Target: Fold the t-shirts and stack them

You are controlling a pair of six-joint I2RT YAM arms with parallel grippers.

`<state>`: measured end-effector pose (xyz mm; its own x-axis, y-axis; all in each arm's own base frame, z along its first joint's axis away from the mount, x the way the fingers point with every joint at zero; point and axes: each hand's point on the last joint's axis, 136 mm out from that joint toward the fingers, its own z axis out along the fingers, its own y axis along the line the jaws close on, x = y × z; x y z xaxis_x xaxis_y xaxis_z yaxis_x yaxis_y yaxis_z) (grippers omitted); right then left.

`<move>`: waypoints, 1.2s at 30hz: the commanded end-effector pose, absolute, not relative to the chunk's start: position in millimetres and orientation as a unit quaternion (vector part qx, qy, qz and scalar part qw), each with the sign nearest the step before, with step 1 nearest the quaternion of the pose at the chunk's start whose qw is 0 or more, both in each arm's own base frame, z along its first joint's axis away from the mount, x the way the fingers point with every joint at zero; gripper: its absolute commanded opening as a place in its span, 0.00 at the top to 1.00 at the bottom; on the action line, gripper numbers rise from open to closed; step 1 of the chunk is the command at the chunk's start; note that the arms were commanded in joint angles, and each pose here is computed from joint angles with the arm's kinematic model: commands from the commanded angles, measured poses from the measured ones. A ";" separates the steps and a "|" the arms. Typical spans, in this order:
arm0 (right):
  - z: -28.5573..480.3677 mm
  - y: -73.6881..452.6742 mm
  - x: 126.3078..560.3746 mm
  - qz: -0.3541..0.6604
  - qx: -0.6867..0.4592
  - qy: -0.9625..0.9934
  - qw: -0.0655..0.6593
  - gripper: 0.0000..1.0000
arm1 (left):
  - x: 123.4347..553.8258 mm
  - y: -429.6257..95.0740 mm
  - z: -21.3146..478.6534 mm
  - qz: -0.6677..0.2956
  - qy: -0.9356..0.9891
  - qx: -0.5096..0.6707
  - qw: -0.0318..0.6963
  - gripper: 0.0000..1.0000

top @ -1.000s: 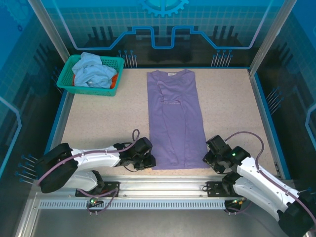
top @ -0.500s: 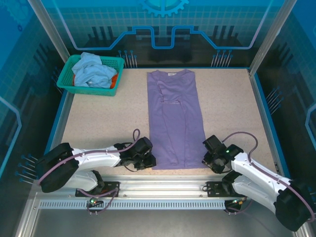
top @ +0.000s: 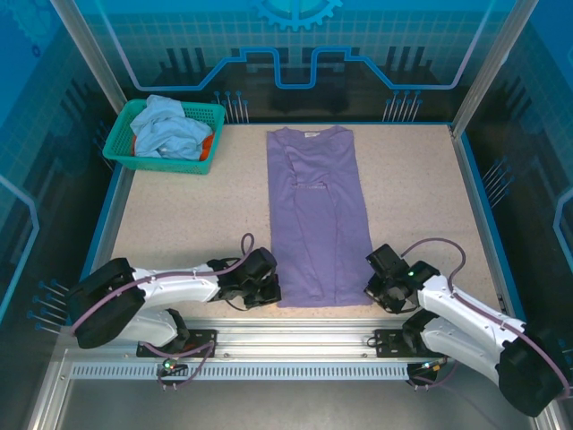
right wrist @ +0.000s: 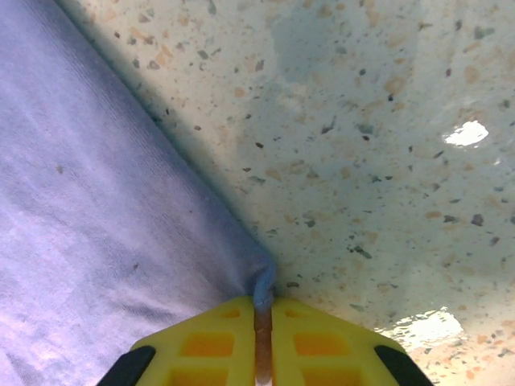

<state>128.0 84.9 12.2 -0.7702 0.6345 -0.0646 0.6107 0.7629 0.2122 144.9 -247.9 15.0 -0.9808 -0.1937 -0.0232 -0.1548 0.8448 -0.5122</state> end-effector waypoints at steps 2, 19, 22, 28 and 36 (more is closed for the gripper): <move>9.3 90.6 121.1 0.087 0.323 0.941 0.056 0.99 | 150.0 -226.1 16.8 -0.242 0.964 -0.097 0.046 1.00; 9.7 129.0 102.8 0.060 0.257 0.962 0.063 1.00 | 105.5 -170.3 2.7 -0.226 0.967 -0.118 0.018 1.00; 13.9 132.6 103.5 0.061 0.249 0.964 0.069 1.00 | 105.8 -167.5 4.4 -0.232 0.964 -0.124 0.028 1.00; 29.0 137.3 108.7 0.064 0.234 0.966 0.088 1.00 | 116.6 -173.3 15.0 -0.240 0.962 -0.125 0.044 1.00; 75.0 140.9 148.5 0.104 0.233 0.958 0.129 1.00 | 174.2 -190.5 70.6 -0.284 0.945 -0.128 0.097 1.00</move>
<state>129.6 150.8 55.4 -0.8697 0.4720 -0.1445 0.4281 0.8670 0.2552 147.5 -184.8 44.1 -0.9524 -0.2976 -0.0660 -0.2196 0.8200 -0.5286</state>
